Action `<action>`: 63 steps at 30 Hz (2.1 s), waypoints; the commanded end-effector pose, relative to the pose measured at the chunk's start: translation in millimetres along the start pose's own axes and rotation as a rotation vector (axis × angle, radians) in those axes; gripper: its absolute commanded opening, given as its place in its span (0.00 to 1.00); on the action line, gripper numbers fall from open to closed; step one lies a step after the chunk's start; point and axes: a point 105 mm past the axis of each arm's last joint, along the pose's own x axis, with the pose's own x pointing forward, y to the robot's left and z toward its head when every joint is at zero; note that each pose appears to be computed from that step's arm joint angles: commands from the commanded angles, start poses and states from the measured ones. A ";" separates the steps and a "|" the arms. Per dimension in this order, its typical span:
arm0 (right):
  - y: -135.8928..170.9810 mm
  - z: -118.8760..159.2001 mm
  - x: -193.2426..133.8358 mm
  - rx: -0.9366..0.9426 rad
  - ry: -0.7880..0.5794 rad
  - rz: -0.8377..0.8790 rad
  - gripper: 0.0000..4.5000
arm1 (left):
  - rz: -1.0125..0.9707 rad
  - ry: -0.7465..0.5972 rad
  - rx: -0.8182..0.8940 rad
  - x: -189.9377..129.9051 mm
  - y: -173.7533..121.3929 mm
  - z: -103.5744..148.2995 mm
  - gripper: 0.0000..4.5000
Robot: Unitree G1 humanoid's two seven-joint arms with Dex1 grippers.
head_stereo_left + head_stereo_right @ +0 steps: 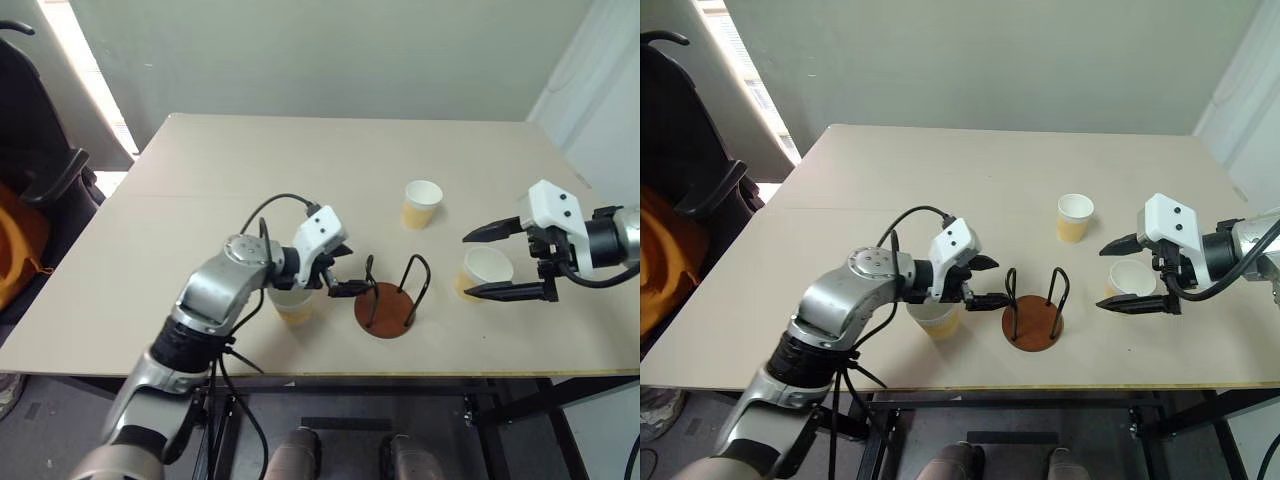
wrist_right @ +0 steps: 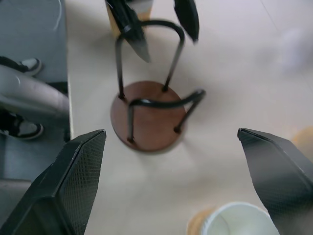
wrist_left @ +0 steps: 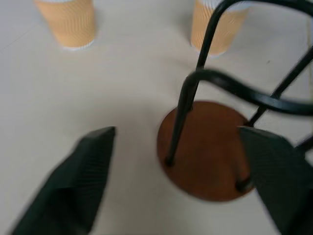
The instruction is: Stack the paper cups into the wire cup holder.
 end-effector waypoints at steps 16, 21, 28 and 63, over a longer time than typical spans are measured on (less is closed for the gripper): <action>-23.4 -66.4 2.9 0.008 0.302 -0.104 1.00 | -0.251 -0.131 0.343 -102.5 -19.4 62.8 0.98; -25.4 -82.1 11.0 0.003 0.352 -0.093 1.00 | -0.225 -0.124 0.350 -107.0 -17.3 64.6 0.98; -27.3 -73.3 15.6 -0.028 0.330 -0.072 0.49 | -0.201 -0.113 0.344 -107.4 -15.6 63.0 1.00; 13.1 83.2 29.1 -0.630 0.102 0.330 0.01 | -0.171 -0.090 0.341 -110.2 -13.5 54.9 1.00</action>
